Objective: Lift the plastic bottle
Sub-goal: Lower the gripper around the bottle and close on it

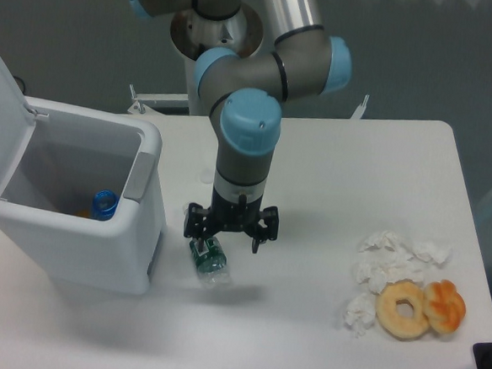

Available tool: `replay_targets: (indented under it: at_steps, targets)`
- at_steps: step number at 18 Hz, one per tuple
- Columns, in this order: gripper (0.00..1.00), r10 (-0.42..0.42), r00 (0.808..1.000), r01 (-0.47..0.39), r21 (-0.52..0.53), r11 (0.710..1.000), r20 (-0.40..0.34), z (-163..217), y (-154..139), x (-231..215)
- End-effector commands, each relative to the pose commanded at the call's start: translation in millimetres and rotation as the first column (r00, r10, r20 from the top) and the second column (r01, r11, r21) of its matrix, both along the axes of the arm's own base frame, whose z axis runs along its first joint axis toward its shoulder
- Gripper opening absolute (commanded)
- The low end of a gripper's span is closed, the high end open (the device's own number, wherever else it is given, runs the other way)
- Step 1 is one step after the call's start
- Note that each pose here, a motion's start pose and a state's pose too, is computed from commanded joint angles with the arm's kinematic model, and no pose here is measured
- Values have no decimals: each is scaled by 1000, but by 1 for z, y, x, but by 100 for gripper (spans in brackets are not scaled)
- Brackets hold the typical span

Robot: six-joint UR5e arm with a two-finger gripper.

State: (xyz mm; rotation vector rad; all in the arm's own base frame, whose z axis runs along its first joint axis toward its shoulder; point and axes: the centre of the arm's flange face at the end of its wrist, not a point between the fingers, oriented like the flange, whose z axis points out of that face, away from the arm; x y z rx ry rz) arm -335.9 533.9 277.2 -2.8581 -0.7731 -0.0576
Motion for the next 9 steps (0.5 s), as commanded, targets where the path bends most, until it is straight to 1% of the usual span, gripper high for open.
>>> replay_targets:
  at_steps: [3,6,9]
  targets:
    - [100,23,1000,-23,-14,1000,17,-16,7,-2]
    - [100,9,1000,-9,-19,1000,21,-21,14,1]
    - [100,11,999,-10,-38,999,38,-38,17,-1]
